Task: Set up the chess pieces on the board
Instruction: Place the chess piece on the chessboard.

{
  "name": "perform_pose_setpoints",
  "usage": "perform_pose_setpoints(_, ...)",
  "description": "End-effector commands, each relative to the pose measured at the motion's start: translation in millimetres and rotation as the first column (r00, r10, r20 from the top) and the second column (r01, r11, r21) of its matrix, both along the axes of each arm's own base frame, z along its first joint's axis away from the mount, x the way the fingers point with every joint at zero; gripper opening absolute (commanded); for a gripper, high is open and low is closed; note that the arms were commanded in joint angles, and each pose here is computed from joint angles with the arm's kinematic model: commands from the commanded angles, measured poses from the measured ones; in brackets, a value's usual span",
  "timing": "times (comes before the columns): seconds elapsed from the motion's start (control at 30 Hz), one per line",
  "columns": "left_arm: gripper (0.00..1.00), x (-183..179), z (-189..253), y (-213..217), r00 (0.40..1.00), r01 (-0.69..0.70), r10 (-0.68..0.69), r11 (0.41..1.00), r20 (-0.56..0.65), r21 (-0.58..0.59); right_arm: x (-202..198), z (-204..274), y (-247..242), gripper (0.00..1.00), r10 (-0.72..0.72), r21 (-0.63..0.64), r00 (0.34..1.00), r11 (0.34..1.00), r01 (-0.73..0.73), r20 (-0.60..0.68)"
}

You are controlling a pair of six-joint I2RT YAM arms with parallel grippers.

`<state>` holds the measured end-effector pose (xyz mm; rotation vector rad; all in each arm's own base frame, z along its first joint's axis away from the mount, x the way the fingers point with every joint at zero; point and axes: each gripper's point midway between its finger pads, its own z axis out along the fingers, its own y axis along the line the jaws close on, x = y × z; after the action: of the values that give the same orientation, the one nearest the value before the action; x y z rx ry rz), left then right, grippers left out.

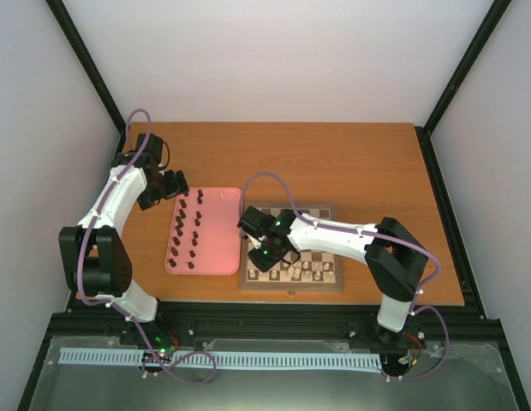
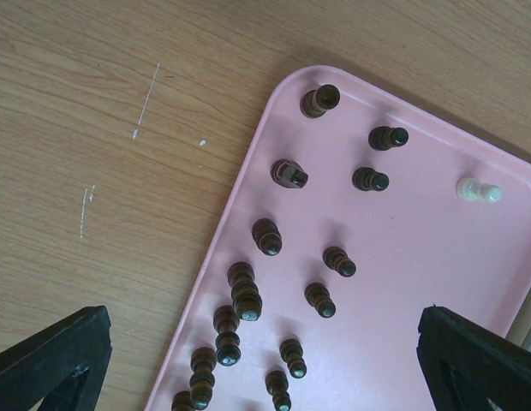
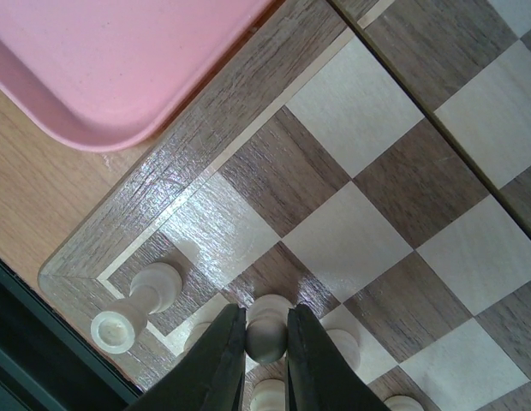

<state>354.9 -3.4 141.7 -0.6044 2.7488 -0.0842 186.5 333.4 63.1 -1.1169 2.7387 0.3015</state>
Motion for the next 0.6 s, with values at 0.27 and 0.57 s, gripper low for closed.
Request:
perform_pose_setpoints(0.27,1.00,6.4,5.8,-1.1,1.000,0.011,-0.012,1.000,0.024,0.004,7.3,2.0,5.1,0.17,0.015,-0.003,0.999,1.000,-0.015,0.033)
perform_pose_setpoints(0.57,1.00,7.7,5.9,-0.4,1.000,0.011,-0.012,1.000,0.023,0.008,7.7,5.7,2.8,0.20,0.018,-0.005,0.999,1.000,-0.018,0.046)
